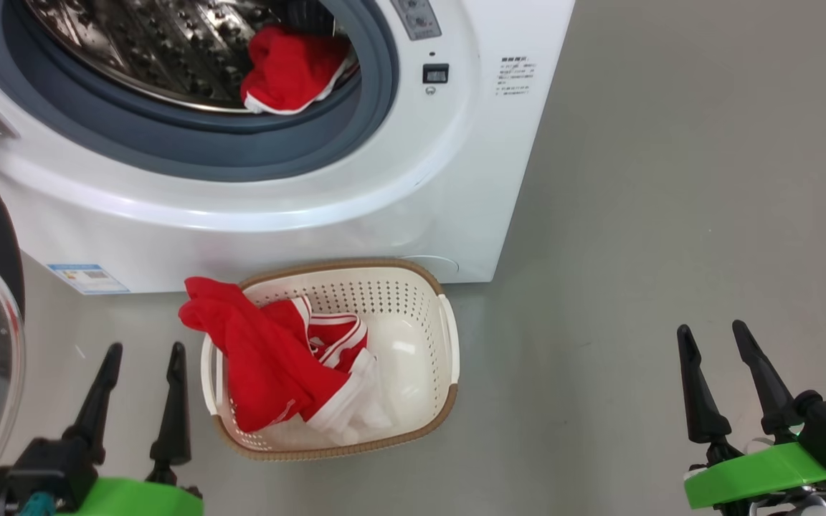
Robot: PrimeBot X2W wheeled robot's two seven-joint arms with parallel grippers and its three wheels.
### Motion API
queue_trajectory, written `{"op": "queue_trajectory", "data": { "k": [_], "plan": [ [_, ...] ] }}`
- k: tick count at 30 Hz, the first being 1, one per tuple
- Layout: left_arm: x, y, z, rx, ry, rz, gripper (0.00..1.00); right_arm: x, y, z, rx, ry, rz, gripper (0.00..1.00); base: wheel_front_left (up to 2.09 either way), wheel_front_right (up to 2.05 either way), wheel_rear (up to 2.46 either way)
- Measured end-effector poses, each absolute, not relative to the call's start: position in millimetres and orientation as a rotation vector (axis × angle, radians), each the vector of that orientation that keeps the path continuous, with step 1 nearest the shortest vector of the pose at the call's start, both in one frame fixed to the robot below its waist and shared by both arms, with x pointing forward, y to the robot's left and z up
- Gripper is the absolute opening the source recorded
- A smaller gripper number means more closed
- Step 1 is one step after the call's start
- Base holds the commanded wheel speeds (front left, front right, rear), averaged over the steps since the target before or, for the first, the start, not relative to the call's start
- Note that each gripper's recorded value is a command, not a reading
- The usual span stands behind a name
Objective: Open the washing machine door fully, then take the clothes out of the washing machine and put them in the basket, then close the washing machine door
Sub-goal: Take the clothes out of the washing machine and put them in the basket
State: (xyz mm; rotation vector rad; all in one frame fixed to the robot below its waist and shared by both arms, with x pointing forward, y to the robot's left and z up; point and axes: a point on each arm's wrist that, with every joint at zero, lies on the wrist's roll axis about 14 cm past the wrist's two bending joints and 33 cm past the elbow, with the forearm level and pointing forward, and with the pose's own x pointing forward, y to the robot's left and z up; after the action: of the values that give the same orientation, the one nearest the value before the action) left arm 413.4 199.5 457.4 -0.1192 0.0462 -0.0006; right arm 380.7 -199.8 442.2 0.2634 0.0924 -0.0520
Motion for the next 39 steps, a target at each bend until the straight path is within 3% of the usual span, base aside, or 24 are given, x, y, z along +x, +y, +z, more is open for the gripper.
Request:
{"op": "queue_trajectory", "data": {
  "k": [21,27,39],
  "plan": [
    [407,197,449,-0.131,0.068,0.010,1.00,378,-203,434,0.260,0.117,-0.064,1.00,0.00,0.00,0.00],
    [449,179,452,-0.155,0.043,-0.054,1.00,392,-195,428,0.275,0.127,-0.045,1.00,0.00,0.00,0.00],
    [583,154,472,-0.087,-0.020,-0.195,1.00,430,-188,408,0.329,0.145,-0.035,1.00,0.00,0.00,0.00]
  ]
}}
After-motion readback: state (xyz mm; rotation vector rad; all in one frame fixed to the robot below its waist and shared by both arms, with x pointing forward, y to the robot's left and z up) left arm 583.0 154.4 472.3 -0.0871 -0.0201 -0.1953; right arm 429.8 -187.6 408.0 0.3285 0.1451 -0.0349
